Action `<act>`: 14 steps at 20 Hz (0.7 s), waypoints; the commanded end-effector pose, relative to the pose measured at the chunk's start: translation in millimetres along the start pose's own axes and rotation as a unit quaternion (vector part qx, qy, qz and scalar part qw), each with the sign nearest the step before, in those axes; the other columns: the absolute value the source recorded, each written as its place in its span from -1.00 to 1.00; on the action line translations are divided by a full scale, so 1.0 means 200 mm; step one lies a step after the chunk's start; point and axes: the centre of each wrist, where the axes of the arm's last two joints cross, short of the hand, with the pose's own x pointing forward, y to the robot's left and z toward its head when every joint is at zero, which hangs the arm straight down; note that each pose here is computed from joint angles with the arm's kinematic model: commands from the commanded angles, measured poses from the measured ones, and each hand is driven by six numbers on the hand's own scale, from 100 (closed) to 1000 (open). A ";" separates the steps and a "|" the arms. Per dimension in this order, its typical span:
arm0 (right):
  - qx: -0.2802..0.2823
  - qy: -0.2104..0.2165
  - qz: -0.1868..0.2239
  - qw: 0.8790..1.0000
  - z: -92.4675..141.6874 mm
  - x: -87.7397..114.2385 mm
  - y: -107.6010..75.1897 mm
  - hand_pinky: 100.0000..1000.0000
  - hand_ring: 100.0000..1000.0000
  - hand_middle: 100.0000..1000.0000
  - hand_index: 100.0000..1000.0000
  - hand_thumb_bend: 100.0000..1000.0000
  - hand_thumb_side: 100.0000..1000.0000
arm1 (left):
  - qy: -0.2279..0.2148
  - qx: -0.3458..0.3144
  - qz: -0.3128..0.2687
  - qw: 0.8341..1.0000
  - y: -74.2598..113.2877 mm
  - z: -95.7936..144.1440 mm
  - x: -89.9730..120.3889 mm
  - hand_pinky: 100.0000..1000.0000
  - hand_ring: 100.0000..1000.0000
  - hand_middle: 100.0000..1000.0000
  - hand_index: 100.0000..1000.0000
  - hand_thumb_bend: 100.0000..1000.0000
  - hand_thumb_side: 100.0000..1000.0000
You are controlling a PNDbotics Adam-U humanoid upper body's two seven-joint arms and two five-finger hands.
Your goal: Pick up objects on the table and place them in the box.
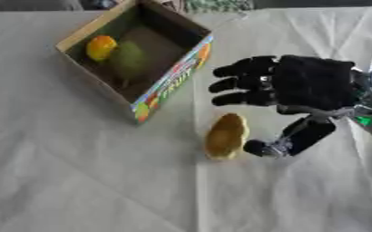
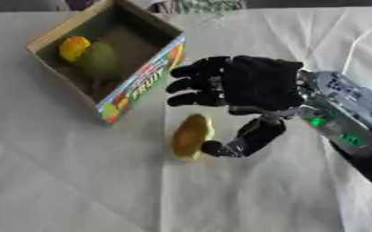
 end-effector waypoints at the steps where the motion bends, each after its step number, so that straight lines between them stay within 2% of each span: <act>1: 0.021 -0.003 0.026 0.999 0.01 0.00 -0.04 0.77 1.00 0.81 0.90 -0.54 0.19 | -0.011 -0.006 -0.001 1.000 0.01 -0.03 0.02 0.58 0.60 0.55 0.76 -1.00 -0.06; 4: 0.034 -0.002 0.029 0.999 0.01 0.01 -0.03 0.77 1.00 0.82 0.90 -0.52 0.22 | -0.010 -0.006 0.000 1.000 0.01 -0.02 0.02 0.58 0.60 0.55 0.76 -1.00 -0.06; 5: 0.038 -0.002 0.030 0.999 0.01 0.01 -0.03 0.77 1.00 0.82 0.90 -0.42 0.12 | -0.010 -0.005 0.001 1.000 0.01 -0.02 0.02 0.58 0.60 0.55 0.77 -1.00 -0.06; 6: 0.043 -0.002 0.030 0.999 0.01 0.01 -0.02 0.77 1.00 0.82 0.90 -0.52 0.23 | -0.010 -0.005 0.001 1.000 0.01 -0.02 0.02 0.58 0.60 0.55 0.77 -1.00 -0.05; 14: 0.073 0.005 0.027 0.997 0.01 -0.01 0.07 0.77 1.00 0.80 0.89 -0.57 0.20 | -0.007 -0.005 0.005 1.000 0.00 -0.02 0.02 0.58 0.60 0.55 0.77 -1.00 -0.02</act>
